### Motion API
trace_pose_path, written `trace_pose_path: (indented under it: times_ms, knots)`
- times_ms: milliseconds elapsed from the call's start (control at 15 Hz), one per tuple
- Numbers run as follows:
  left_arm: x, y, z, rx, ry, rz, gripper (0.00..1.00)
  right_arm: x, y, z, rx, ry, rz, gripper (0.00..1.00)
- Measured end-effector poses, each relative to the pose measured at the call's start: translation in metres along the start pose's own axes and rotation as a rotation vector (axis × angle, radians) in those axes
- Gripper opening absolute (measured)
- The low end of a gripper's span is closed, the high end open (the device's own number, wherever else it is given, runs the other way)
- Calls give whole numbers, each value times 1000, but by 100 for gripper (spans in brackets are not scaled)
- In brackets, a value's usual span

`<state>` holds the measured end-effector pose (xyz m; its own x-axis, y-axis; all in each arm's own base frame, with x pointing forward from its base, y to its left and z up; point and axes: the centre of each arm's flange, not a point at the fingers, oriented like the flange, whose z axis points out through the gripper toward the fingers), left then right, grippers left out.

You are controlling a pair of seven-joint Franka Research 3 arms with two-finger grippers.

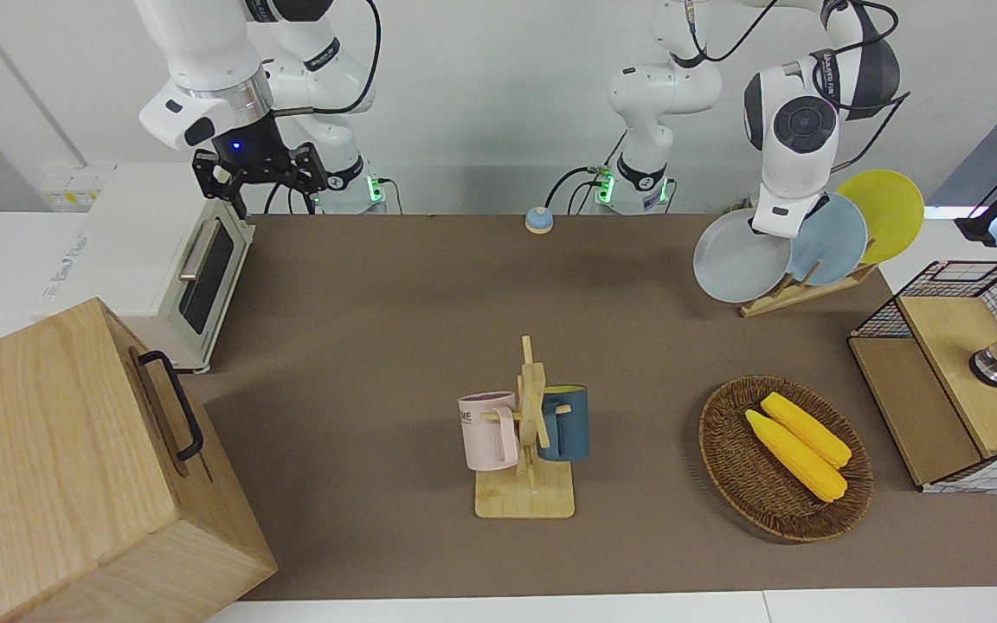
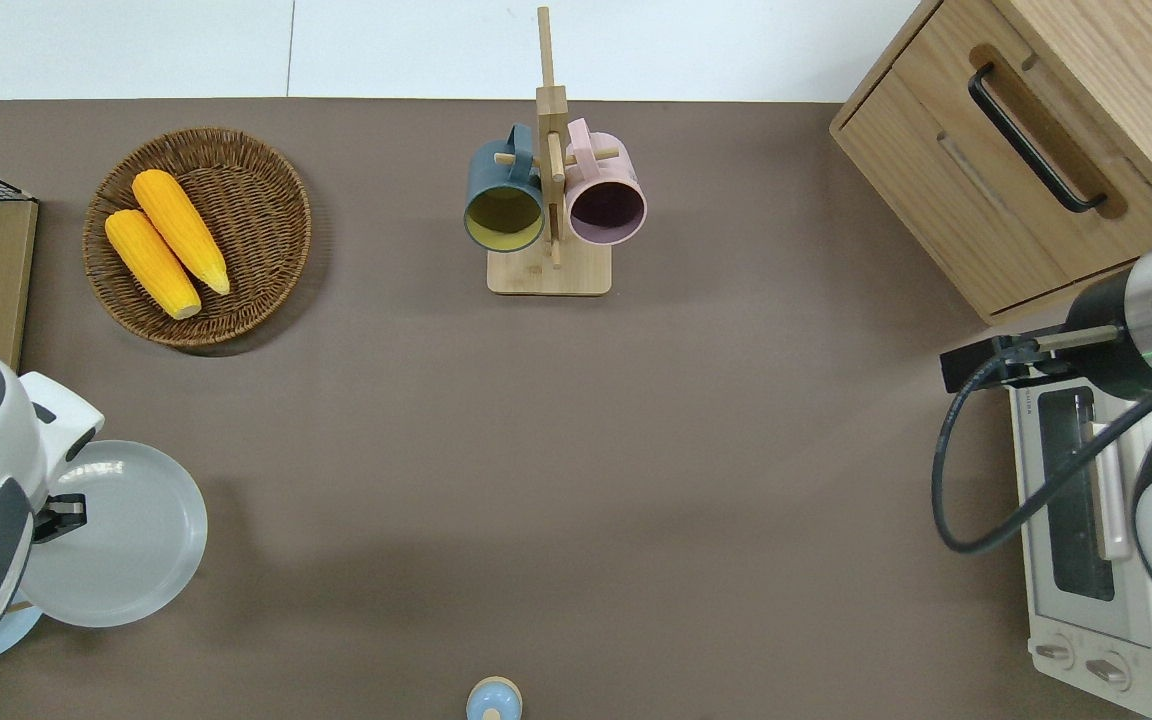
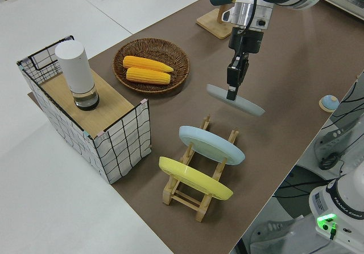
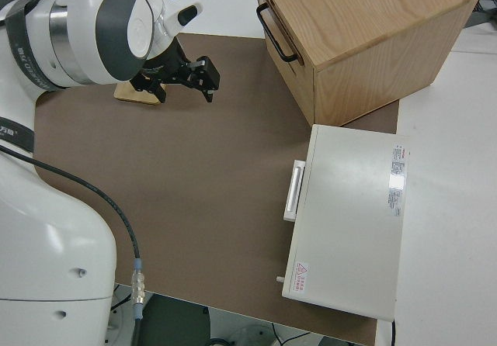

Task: Pick gray plate from table and place it on lower plate rack with left arm
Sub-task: 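Lift the gray plate with the left gripper toward the wooden rack, then lower the gray plate upright into the wooden rack slot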

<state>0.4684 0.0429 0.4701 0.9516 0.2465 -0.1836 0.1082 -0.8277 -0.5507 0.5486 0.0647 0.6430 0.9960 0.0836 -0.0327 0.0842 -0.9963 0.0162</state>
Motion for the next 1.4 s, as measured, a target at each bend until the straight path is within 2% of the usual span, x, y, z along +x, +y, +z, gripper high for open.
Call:
trace_pose_path:
  times_ms: [267,400,533,867,1067,1400]
  knots:
    - [-7,-10,-6,228,-10,-6,1,0,0,0,0,0,0,99]
    - [-7,-14,-9,280,-2,-28,1,0,0,0,0,0,0,99]
    - [-8,-8,-10,306,6,-78,1,0,0,0,0,0,0,99]
    - [3,19,13,360,-9,-162,1,0,0,0,0,0,0,99]
    - [9,27,25,381,-19,-182,1,0,0,0,0,0,0,99]
    - [4,54,38,413,-10,-228,1,0,0,0,0,0,0,99]
